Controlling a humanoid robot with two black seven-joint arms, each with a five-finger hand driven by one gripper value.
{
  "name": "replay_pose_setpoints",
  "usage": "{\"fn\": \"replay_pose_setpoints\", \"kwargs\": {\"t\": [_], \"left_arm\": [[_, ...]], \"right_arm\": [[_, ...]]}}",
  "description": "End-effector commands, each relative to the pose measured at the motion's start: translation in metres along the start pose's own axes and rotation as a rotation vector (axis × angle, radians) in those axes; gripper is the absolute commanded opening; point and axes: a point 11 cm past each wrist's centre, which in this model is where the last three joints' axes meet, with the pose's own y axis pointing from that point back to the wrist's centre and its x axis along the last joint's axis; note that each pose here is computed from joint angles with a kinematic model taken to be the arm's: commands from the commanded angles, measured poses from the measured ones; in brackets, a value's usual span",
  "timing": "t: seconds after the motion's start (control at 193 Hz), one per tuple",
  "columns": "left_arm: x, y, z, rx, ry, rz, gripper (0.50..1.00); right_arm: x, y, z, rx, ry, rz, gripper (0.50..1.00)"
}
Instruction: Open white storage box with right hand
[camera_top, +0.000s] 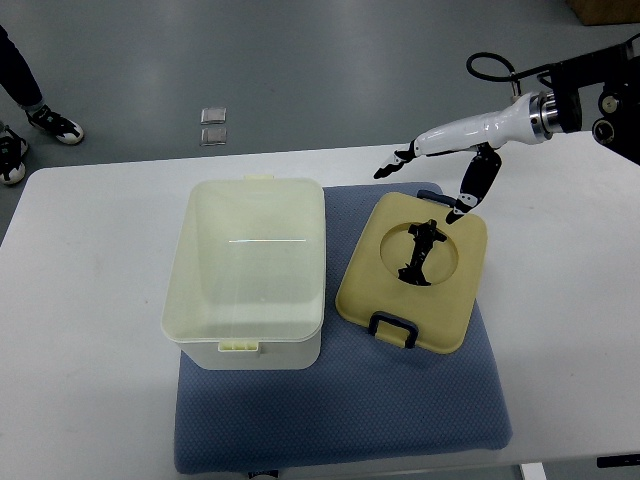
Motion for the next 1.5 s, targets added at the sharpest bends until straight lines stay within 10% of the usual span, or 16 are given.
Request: {"fn": "replay_pose_setpoints", "kwargs": {"t": [0.0,0.856,1.495], "left_arm": [[0.0,0.0,0.0,0.0,0.0,0.0,1.0],[0.0,0.0,0.0,0.0,0.0,0.0,1.0],[0.0,0.0,0.0,0.0,0.0,0.0,1.0]], "right_arm": [[0.015,0.002,-0.003,0.034,-0.127,0.096,0.911],[-0.031,-0.043,0.071,0.261,-1.49,0.605,0.911],[-0.04,-0.049,0.074,0.279,-1.556,0.605,0.924]]}}
